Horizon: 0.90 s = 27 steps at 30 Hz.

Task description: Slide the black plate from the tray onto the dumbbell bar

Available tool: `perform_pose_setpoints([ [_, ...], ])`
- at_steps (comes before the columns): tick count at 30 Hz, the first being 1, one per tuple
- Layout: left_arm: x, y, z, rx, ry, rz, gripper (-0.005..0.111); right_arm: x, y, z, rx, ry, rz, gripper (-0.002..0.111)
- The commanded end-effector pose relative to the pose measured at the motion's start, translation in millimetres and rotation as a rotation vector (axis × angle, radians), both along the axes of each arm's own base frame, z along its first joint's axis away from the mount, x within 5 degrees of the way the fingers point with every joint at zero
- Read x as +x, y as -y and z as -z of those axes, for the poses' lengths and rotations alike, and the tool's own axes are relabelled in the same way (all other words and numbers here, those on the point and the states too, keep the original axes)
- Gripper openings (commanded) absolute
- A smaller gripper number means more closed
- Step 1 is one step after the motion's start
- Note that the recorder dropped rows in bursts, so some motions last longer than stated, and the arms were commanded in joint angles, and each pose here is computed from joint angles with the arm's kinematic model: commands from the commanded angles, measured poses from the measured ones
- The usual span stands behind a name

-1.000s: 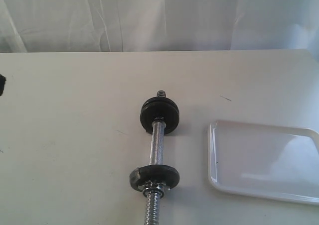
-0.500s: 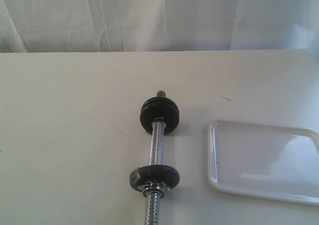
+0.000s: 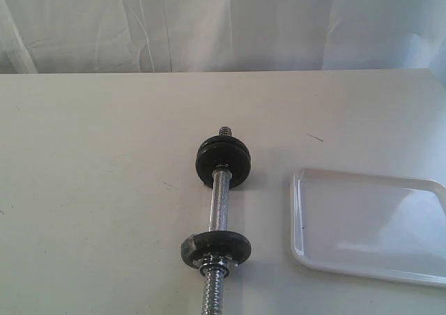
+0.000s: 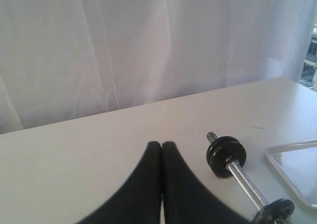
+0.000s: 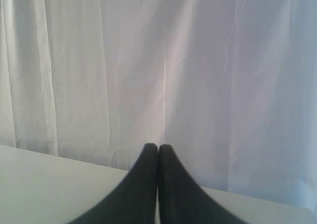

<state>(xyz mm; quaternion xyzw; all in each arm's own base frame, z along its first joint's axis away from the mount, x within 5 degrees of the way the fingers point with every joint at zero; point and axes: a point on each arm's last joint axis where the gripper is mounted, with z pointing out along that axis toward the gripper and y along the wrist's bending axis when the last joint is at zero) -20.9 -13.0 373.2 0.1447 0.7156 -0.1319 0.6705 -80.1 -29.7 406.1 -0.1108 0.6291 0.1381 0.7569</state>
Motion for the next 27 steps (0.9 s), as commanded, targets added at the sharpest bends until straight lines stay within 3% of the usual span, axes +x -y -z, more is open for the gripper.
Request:
perform_pose_setpoints([
  [1,10.9,1.9,16.1,-0.012,-0.010,-0.012,0.000,0.2,-0.5,-0.1,0.007,0.004,0.003,0.000],
  [8,39.2,5.4,69.1,0.012,-0.162,-0.090,0.000,0.2,-0.5,-0.1,0.007,0.004,0.003,0.000],
  [13,56.1,6.9,126.7,0.042,-0.347,-0.110,0.000,0.2,-0.5,-0.1,0.007,0.004,0.003,0.000],
  [18,64.8,6.0,179.5,0.037,-0.421,-0.137,0.000,0.2,-0.5,-0.1,0.007,0.004,0.003,0.000],
  [23,65.8,4.5,216.2,0.031,-0.420,-0.157,0.000,0.2,-0.5,-0.1,0.007,0.004,0.003,0.000],
  [27,74.1,-0.8,198.4,-0.018,-0.212,-0.236,0.000,0.1,-0.5,-0.3,0.008,0.006,0.003,0.000],
])
